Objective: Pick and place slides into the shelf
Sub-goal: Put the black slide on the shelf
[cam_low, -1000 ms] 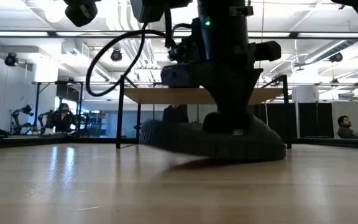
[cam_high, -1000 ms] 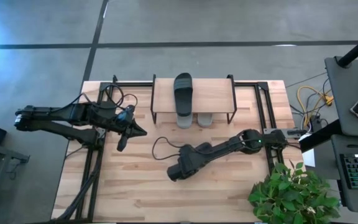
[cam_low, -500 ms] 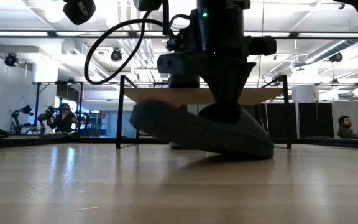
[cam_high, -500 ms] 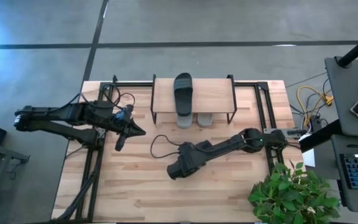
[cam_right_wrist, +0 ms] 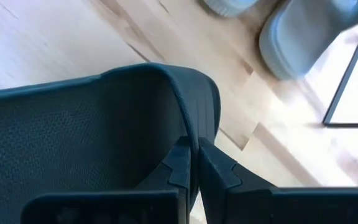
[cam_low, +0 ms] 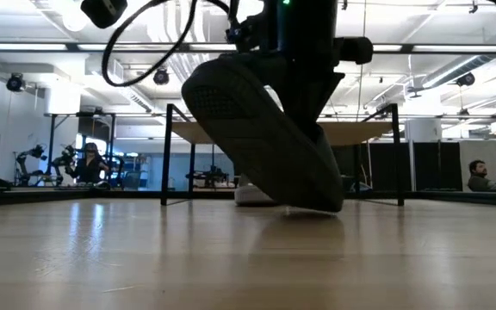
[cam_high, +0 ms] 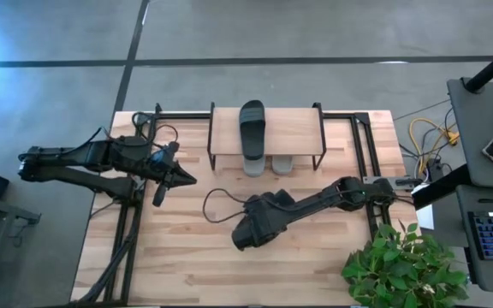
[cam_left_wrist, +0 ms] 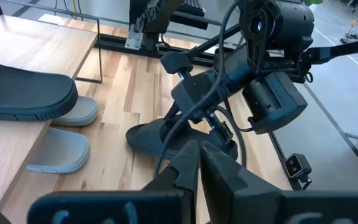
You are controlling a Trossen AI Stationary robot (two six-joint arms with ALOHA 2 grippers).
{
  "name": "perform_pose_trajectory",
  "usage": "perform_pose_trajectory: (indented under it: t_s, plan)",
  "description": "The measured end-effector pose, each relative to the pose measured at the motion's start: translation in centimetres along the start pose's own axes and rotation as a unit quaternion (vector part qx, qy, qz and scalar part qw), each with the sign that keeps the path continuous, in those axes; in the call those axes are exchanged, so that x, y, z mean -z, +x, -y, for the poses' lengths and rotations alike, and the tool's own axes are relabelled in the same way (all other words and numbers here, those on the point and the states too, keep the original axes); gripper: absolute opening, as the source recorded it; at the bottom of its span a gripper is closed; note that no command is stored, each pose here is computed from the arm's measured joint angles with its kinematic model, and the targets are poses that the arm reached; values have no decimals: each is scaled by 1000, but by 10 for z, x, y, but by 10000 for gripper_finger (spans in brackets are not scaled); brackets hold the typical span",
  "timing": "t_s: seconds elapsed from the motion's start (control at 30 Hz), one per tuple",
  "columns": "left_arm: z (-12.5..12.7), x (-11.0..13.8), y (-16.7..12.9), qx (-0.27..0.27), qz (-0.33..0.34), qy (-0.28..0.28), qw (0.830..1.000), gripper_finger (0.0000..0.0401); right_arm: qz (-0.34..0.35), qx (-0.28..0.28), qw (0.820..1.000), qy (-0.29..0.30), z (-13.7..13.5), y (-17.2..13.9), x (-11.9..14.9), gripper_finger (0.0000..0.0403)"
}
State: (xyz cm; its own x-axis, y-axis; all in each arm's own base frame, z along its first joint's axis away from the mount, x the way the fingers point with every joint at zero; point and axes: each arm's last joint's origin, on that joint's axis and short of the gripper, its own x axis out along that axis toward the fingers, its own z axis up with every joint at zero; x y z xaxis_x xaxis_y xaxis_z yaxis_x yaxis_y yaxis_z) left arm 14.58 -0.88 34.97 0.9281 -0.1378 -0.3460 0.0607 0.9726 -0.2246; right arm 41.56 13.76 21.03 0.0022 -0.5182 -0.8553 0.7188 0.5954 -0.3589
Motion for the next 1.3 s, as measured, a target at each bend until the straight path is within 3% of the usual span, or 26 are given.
perform_pose_trajectory:
  t_s: [0.4, 0.77, 1.3]
  plan:
    - [1, -1, -8, 3, 15, 2, 1000, 2, 97, 10, 994, -41, 5, -23, 7, 9]
    - [1, -1, -7, 3, 13, 2, 1000, 2, 197, -11, 980, 0, 59, -75, -17, 10]
    - [1, -1, -9, 4, 17, 3, 1000, 2, 257, 66, 961, -75, 135, -94, -63, 11]
